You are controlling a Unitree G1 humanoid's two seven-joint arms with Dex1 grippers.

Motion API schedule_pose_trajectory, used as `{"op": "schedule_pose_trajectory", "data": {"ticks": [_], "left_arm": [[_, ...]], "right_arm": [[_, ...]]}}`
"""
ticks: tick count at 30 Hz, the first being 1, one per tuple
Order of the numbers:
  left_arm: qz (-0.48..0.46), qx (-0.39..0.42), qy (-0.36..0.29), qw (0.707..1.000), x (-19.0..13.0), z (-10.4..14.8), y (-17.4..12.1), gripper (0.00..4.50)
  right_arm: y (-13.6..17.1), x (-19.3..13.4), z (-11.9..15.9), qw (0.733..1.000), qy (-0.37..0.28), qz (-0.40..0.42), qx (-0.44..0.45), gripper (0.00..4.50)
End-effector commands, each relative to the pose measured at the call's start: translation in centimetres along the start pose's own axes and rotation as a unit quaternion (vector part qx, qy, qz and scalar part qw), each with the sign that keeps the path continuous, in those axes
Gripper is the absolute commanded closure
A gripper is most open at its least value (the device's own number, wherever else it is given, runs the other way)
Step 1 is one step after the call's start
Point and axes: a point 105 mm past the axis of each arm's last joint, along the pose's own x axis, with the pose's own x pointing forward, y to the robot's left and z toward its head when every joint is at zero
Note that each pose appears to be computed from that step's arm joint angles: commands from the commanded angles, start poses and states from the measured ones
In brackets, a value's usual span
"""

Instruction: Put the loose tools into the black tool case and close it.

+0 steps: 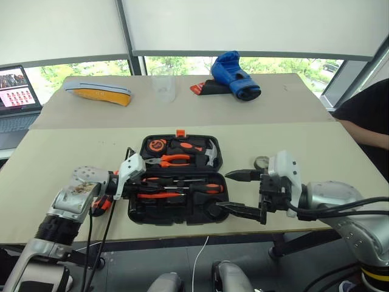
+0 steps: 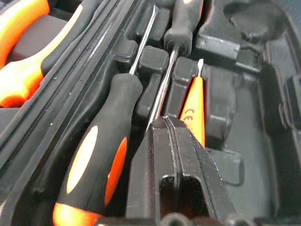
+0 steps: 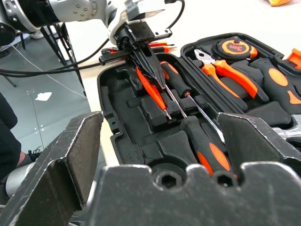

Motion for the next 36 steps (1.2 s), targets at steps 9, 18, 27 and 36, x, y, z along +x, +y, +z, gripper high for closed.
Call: {"op": "schedule_pose_trajectory", "data": {"ticks": [9, 18, 27, 36], "left_arm": [[-0.013, -0.017, -0.042, 0.999, 0.2, 2.1, -1.3, 4.49], [0.013, 0.010, 0.036, 0.999, 1.0, -2.2, -1.3, 4.49], [0.052, 0.010, -0.023, 0.998, -0.3, 0.1, -0.1, 4.49], [0.166, -0.049, -0.082, 0.981, -7.7, 3.1, -0.8, 3.29]], "right_arm": [[0.3, 0.0, 0.9, 1.000, -0.018, 0.003, -0.016, 0.00], [0.2, 0.1, 1.0, 1.000, -0.018, 0.001, -0.017, 0.00], [0.0, 0.1, 0.9, 1.000, -0.016, -0.001, -0.021, 0.00], [-1.8, 1.0, 2.2, 0.999, -0.036, 0.022, -0.029, 0.00]]}}
